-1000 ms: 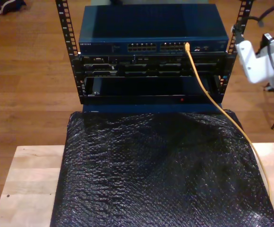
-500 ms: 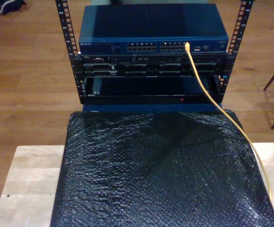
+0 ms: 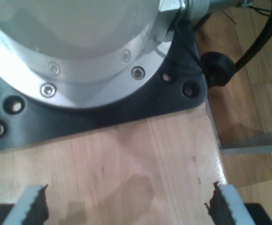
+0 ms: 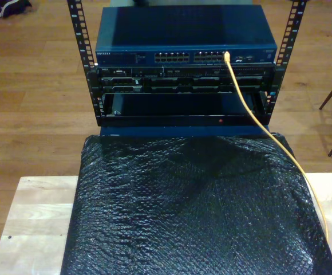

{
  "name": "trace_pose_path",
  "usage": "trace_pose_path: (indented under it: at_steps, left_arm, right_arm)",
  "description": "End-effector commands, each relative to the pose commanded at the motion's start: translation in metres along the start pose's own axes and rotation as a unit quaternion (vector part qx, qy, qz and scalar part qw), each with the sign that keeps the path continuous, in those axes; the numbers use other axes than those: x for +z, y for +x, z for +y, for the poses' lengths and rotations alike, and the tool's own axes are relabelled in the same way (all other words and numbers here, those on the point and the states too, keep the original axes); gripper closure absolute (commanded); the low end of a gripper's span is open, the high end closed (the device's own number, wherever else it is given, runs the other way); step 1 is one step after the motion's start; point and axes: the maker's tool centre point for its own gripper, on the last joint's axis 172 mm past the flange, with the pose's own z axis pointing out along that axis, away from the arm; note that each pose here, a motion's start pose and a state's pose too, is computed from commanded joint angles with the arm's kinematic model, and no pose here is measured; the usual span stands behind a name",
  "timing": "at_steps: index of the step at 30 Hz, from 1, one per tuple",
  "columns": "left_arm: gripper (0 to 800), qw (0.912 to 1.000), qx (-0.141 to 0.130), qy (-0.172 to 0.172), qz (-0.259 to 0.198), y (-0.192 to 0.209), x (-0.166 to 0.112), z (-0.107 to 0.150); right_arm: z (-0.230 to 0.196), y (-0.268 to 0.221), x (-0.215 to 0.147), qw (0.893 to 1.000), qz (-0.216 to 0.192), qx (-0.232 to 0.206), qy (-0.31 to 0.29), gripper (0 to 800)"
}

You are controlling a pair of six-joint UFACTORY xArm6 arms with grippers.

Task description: Grab the cable and plug it in

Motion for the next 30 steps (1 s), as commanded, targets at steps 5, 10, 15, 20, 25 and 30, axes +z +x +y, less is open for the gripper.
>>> trace_pose_path:
  at_steps: [5,10,15,20,25,30]
  left_arm:
    - [0,1.0,0.0,0.0,0.0,0.0,0.0,0.0]
    - [0,1.0,0.0,0.0,0.0,0.0,0.0,0.0]
    - [0,1.0,0.0,0.0,0.0,0.0,0.0,0.0]
    - [0,1.0,0.0,0.0,0.0,0.0,0.0,0.0]
    - [0,1.0,0.0,0.0,0.0,0.0,0.0,0.0]
    - [0,1.0,0.0,0.0,0.0,0.0,0.0,0.0]
  right_arm:
    - [-0.056,0.006,0.003,0.999,0.033,0.022,0.024,3]
    - [-0.097,0.015,0.014,0.998,0.047,0.024,0.032,3]
    - [-0.143,0.03,0.03,0.997,0.063,0.017,0.033,3]
    - [-0.176,0.05,0.043,0.997,0.069,0.031,0.032,3]
    - [-0.196,0.067,0.056,0.996,0.077,0.018,0.031,3]
    - [-0.22,0.082,0.069,0.995,0.088,0.023,0.027,3]
